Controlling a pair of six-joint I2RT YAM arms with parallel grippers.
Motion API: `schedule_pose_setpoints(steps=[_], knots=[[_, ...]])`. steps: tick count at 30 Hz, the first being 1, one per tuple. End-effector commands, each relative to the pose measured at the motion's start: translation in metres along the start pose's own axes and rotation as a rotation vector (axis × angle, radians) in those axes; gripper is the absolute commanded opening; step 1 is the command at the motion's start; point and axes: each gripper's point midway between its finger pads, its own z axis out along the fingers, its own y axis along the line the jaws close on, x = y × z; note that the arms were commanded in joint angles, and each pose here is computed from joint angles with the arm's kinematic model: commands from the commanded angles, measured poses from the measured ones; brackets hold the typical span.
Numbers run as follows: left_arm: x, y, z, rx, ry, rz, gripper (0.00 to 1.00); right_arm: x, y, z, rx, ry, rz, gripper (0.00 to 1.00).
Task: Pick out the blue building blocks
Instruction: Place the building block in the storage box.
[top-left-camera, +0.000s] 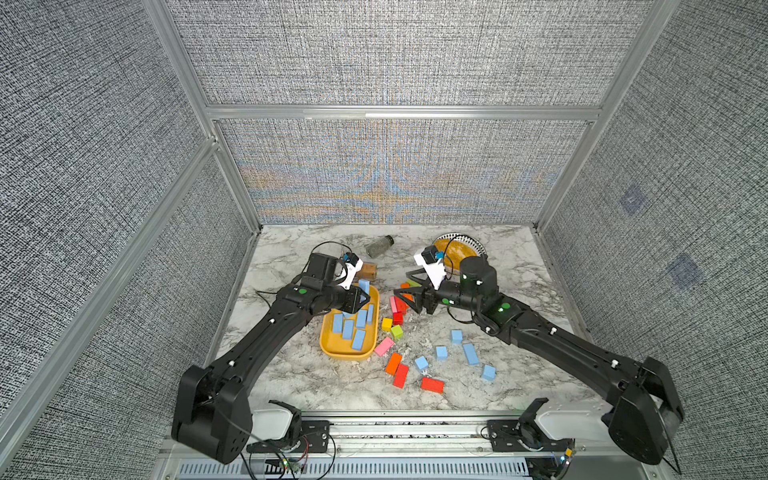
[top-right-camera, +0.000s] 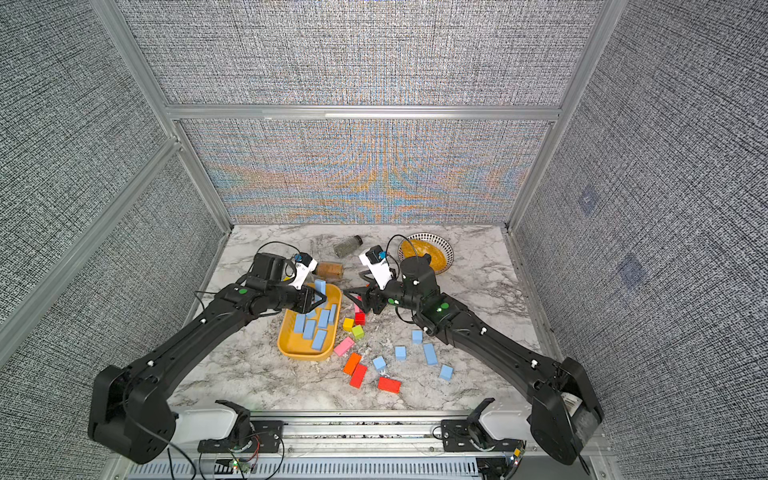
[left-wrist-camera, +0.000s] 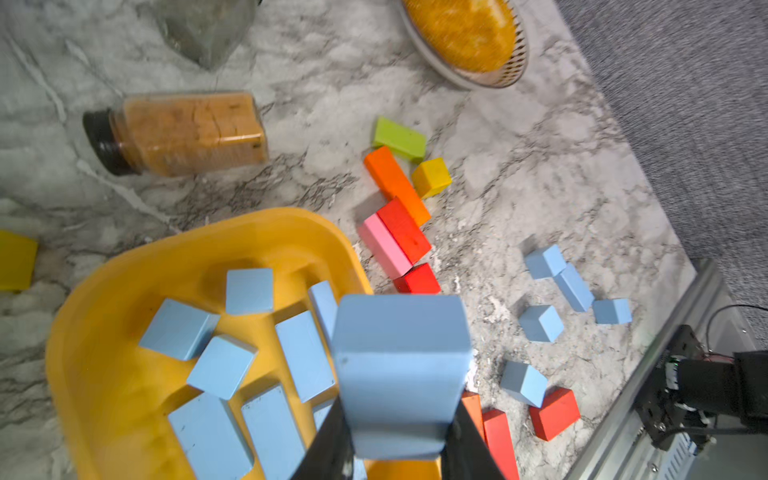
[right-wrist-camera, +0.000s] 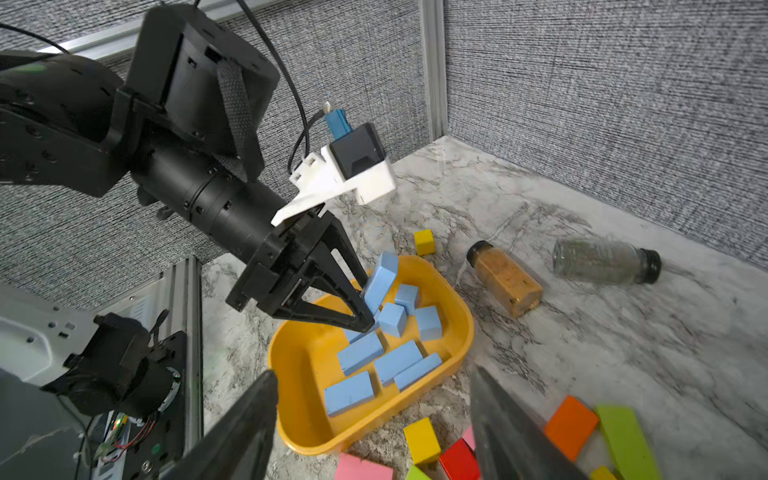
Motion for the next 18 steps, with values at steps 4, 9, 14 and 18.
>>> schedule_pose_setpoints(steps=[4, 9, 14, 18], knots=[[0.017, 0.025, 0.027, -0.136, 0.160, -0.134, 0.09, 0.015, -0.024, -0.004, 0.158, 0.060, 0.136, 0.73], [0.014, 0.038, 0.053, -0.181, 0.204, -0.185, 0.15, 0.021, -0.021, -0.007, 0.153, 0.038, 0.181, 0.73], [0.020, 0.051, 0.071, -0.230, 0.250, -0.209, 0.22, 0.034, -0.022, -0.006, 0.165, 0.063, 0.191, 0.74], [0.023, 0.055, 0.081, -0.235, 0.280, -0.218, 0.25, 0.044, -0.024, -0.003, 0.175, 0.105, 0.199, 0.74]])
